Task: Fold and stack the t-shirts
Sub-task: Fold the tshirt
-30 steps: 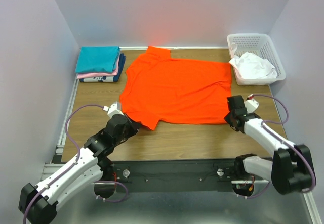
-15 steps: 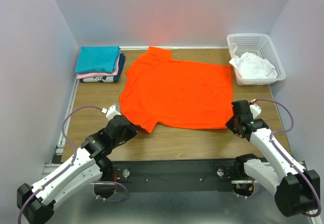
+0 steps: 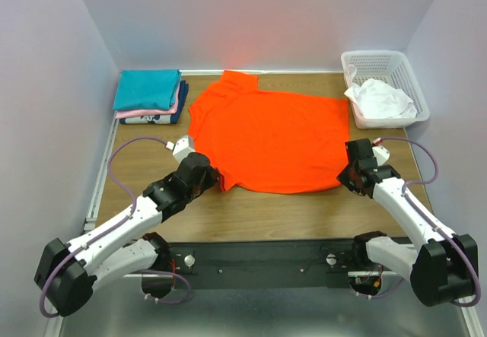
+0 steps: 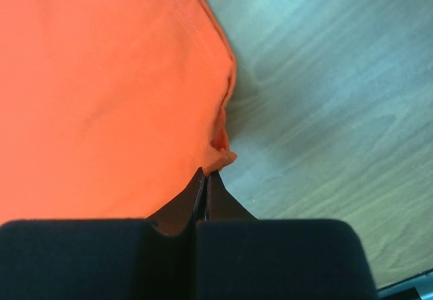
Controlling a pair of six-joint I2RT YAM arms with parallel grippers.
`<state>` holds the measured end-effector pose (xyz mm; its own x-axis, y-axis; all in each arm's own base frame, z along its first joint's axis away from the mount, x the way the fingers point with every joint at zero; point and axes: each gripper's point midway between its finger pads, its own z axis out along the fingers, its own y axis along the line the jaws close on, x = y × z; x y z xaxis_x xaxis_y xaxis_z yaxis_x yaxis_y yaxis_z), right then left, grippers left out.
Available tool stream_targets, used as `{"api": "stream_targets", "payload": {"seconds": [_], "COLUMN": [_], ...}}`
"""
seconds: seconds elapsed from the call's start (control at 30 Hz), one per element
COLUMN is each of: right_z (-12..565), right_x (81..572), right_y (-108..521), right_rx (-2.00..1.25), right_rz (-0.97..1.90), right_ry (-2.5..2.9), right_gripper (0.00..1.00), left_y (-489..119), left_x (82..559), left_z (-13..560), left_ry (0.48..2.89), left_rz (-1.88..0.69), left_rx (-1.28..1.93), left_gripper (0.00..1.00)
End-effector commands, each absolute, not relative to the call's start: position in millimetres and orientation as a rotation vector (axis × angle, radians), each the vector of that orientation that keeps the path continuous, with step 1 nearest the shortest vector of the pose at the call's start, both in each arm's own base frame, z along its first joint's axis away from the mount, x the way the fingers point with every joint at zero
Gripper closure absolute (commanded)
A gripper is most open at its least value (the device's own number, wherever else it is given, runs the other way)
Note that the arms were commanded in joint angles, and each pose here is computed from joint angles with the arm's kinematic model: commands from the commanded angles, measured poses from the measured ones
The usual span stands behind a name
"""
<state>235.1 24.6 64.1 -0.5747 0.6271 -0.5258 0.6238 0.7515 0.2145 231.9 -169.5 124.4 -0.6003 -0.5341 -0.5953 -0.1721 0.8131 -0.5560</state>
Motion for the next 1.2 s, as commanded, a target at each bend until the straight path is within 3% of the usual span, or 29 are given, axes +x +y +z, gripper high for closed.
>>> {"api": "stream_targets", "payload": {"seconds": [0.0, 0.27, 0.8, 1.17], "right_z": [84.9, 99.5, 102.0, 91.3], "right_x": [262.5, 301.3, 358.3, 381.1], "right_y": [23.8, 20.0, 17.9, 1.6], "right_rx": [0.897, 0.878, 0.834, 0.875], "right_rz": [-0.001, -0.070, -0.167, -0.237], "right_ry": [2.291, 2.250, 2.250, 2.248], "right_gripper": [0.97, 0.98, 0.99, 0.99], "left_y": [-166.5, -162.5, -162.7, -138.2], "left_x": [270.3, 319.0, 388.5, 422.8], "left_z": [154.0, 159.2, 146.6, 101.2], "left_ry": [2.061, 2.087, 2.097, 2.189], "left_rz": [-0.505, -0.358, -0.328, -0.239], "left_rx": [-0.501, -0.400, -0.315, -0.371], "left_gripper": [1.00, 1.00, 1.00, 1.00]}}
